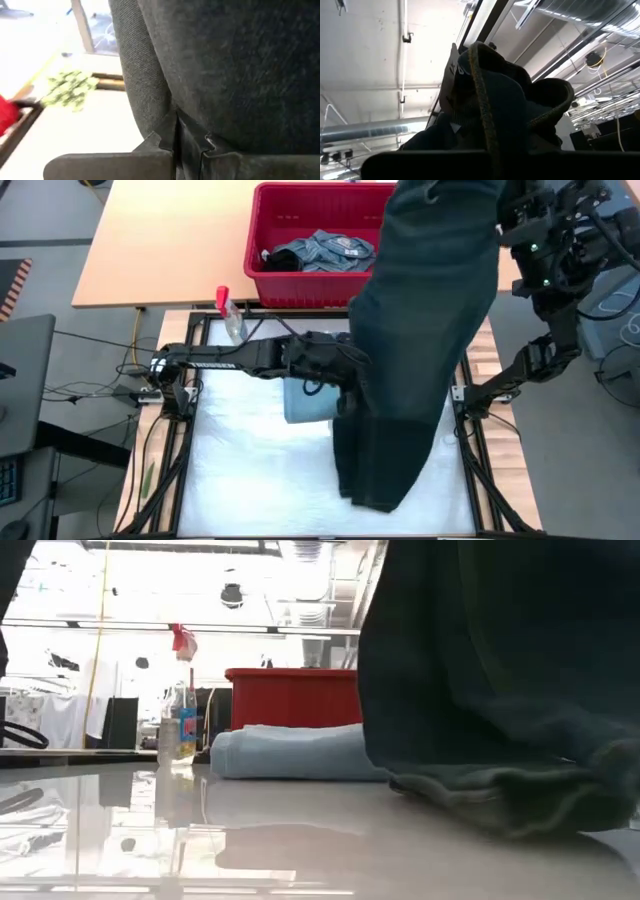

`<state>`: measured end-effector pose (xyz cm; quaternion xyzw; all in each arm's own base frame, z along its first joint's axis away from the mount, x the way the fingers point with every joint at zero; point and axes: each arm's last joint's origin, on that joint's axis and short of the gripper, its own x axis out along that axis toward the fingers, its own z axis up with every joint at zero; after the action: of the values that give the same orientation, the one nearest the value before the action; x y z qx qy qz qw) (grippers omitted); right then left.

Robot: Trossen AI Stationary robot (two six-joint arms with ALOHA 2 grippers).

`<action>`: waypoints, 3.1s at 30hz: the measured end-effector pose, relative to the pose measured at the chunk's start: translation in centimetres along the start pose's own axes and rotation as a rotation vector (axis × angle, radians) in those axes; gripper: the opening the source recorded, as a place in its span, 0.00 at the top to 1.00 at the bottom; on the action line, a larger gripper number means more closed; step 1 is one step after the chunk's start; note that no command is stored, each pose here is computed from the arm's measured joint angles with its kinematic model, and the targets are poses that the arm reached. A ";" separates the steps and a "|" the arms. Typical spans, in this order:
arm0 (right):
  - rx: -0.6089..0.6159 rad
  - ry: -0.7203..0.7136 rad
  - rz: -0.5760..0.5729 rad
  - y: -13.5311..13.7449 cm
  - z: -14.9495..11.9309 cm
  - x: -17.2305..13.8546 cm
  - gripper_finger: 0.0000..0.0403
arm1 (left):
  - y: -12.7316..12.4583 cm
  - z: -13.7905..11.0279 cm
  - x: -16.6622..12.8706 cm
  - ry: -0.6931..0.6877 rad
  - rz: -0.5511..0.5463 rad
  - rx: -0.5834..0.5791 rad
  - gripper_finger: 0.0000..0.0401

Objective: Fold Laundry from Bin
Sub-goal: Fold the black pants from the red laundry bin

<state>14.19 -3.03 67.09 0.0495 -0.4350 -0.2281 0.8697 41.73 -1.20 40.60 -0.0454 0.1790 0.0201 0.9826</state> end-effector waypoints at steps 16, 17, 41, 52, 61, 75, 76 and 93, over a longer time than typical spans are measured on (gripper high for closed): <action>-0.030 0.214 0.109 0.2 2.7 -3.4 0.90 | 6.2 2.1 -11.9 -0.093 0.286 0.024 1.00; -0.015 0.242 0.129 0.6 2.2 -3.4 0.90 | 6.9 1.8 -11.9 -0.144 0.287 -0.010 1.00; 0.304 -0.065 0.298 8.2 -5.0 -0.1 0.90 | 6.0 -6.8 1.4 -0.655 0.076 -0.355 1.00; 0.223 -0.131 0.173 3.5 -5.0 2.1 0.90 | 2.0 -5.6 5.4 -0.559 -0.283 -0.321 1.00; 0.171 -0.204 0.034 -0.1 -3.4 2.8 0.90 | 1.1 -5.8 5.5 -0.515 -0.362 -0.243 1.00; -0.026 -0.015 -0.164 -3.5 -6.3 4.1 0.85 | -1.1 -2.6 3.8 -0.550 -0.690 -0.138 1.00; -0.045 0.024 -0.174 -3.8 -6.7 4.2 0.84 | -1.3 -2.1 3.5 -0.562 -0.709 -0.128 1.00; -0.360 0.631 -0.265 -6.9 -9.8 1.6 0.33 | -3.2 2.4 -0.2 -0.761 -0.955 -0.020 1.00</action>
<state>20.23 -11.00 60.20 0.0195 -0.0891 -0.3846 0.9186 42.53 -4.14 43.21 -0.1196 -0.2251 -0.4063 0.8775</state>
